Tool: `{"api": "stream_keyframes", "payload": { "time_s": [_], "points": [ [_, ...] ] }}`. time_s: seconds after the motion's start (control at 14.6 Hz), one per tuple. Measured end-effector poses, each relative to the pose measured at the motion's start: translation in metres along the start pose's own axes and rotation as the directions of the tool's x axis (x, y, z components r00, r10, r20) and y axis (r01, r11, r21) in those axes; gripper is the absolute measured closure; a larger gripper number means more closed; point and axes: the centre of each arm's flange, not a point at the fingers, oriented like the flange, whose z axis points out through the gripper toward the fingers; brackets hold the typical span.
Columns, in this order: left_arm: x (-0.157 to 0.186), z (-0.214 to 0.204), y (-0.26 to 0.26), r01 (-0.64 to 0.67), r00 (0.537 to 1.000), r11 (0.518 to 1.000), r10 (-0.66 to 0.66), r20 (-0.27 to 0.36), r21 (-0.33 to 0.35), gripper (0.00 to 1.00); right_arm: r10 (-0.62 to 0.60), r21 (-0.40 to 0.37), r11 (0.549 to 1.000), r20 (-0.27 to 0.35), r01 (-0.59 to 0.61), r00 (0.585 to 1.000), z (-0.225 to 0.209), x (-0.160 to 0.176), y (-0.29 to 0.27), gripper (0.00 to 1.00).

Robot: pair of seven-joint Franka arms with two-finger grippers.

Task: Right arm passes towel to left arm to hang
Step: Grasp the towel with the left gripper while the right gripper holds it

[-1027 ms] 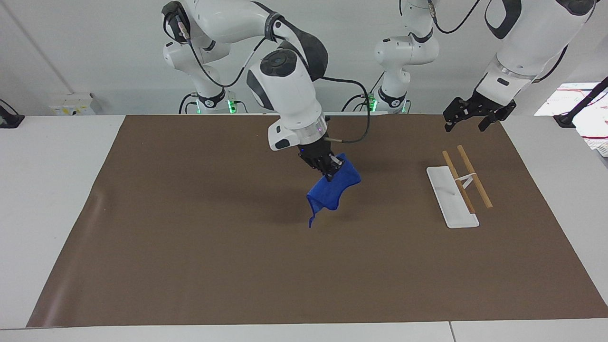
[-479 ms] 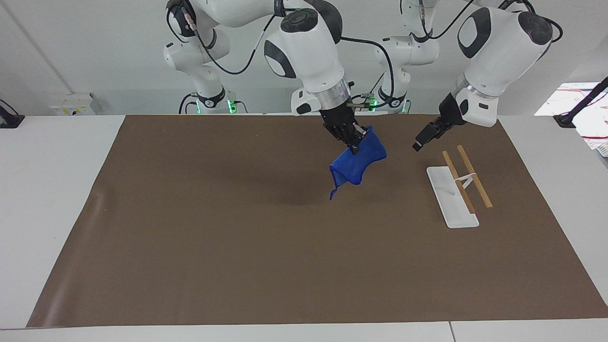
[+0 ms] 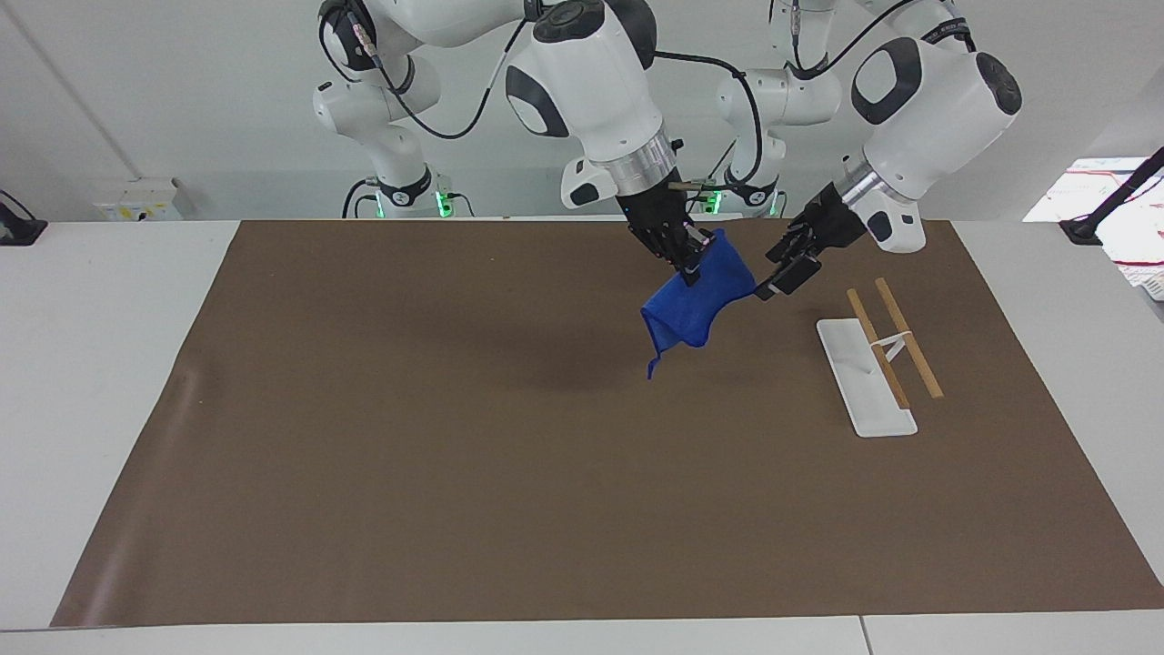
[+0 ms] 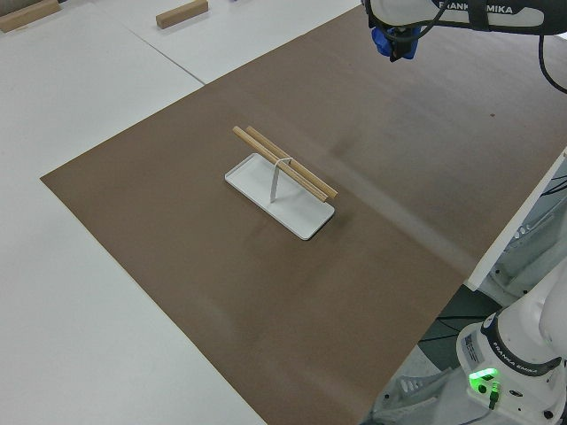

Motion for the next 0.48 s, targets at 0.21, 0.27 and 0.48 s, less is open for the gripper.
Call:
{"api": "stream_keyframes", "payload": {
  "time_s": [0.21,0.27,0.48],
  "points": [
    [-0.004,0.004,-0.001,0.074,0.997,0.997,-0.074,0.013,-0.02,0.0,0.001,0.004,1.0,0.0,-0.001,1.0,0.0,0.0,0.0,0.96],
    [-0.004,0.006,0.0,0.086,0.996,0.996,-0.086,0.014,-0.032,0.0,0.001,0.004,1.0,0.0,-0.001,1.0,0.0,0.0,0.0,0.96],
    [-0.004,0.016,0.001,0.142,0.99,0.988,-0.142,0.017,-0.063,0.01,0.001,0.004,1.0,0.0,-0.001,1.0,0.0,0.0,0.0,0.96]
  ]
}}
